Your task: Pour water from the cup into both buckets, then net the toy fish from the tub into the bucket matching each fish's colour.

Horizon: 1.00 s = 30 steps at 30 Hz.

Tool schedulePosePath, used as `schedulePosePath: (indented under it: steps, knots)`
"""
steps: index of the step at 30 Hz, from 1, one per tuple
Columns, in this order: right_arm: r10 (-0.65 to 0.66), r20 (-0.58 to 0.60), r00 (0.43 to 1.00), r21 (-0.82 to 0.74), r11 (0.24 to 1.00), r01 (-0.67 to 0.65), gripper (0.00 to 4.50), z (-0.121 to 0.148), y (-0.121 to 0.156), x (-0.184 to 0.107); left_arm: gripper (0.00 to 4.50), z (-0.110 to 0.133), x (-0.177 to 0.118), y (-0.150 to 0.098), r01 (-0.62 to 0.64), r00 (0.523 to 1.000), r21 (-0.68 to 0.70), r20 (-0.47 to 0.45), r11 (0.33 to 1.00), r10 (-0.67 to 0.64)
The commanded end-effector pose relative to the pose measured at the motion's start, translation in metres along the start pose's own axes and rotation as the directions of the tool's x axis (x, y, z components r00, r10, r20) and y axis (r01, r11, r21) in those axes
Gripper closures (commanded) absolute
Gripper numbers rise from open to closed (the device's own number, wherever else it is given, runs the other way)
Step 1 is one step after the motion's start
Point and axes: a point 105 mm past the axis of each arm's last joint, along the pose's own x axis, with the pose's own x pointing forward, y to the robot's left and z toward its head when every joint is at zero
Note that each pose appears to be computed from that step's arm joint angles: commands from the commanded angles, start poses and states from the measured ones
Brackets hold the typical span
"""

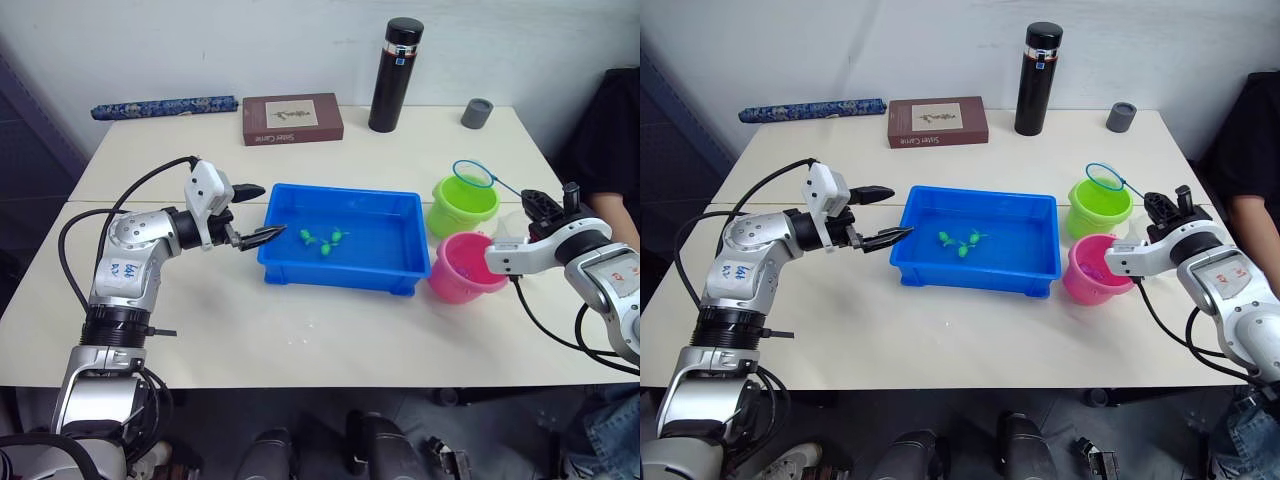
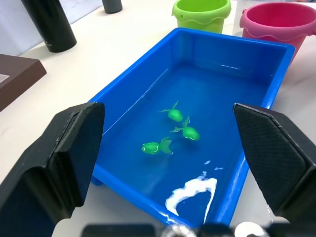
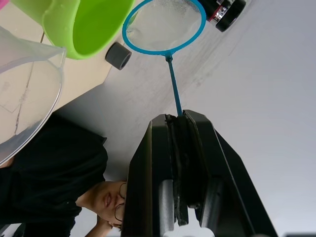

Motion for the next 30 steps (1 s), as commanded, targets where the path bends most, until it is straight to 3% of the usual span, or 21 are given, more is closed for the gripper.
schedulePosePath:
  steps: [1,11,13,14,17,22,23,25,27,30]
  knots:
    - [-0.085,-0.044,0.995,-0.009,0.996,0.084,4.50,-0.012,-0.024,-0.002,0.02,0.013,0.001,0.004,-0.005,0.999,0.038,0.033,0.999,0.004]
    - [-0.071,-0.055,0.996,0.061,0.995,0.074,4.50,-0.015,-0.026,-0.003,0.02,0.012,0.000,0.004,-0.008,0.999,0.036,0.033,0.999,0.007]
    - [-0.054,-0.066,0.996,0.144,0.988,0.063,4.50,-0.017,-0.024,-0.003,0.02,0.011,-0.001,0.004,-0.009,0.999,0.034,0.031,0.999,0.008]
    - [-0.030,-0.084,0.996,0.277,0.960,0.053,4.50,-0.022,-0.025,-0.004,0.02,0.011,-0.002,0.004,-0.011,0.999,0.032,0.031,0.999,0.010]
    - [0.008,-0.060,0.998,0.551,0.834,0.027,4.50,-0.027,-0.031,-0.004,0.02,0.010,-0.005,0.005,-0.020,0.999,0.025,0.031,0.999,0.020]
    - [0.021,0.077,0.997,0.804,0.591,-0.075,4.50,-0.020,-0.047,-0.002,0.02,0.008,-0.012,0.009,-0.045,0.999,0.022,0.023,0.999,0.044]
    - [0.017,0.108,0.994,0.826,0.554,-0.099,4.50,-0.017,-0.049,-0.002,0.02,0.008,-0.013,0.010,-0.047,0.999,0.022,0.023,0.999,0.047]
    - [0.018,0.178,0.984,0.907,0.385,-0.171,4.50,-0.010,-0.056,0.000,0.02,0.008,-0.018,0.011,-0.062,0.998,0.022,0.016,0.998,0.061]
    - [0.017,0.239,0.971,0.936,0.262,-0.235,4.50,-0.001,-0.060,0.000,0.02,0.007,-0.023,0.012,-0.074,0.997,0.022,0.009,0.997,0.074]
    - [0.022,0.312,0.950,0.934,0.178,-0.311,4.50,0.011,-0.062,-0.003,0.02,0.006,-0.031,0.014,-0.093,0.996,0.014,0.003,0.996,0.093]
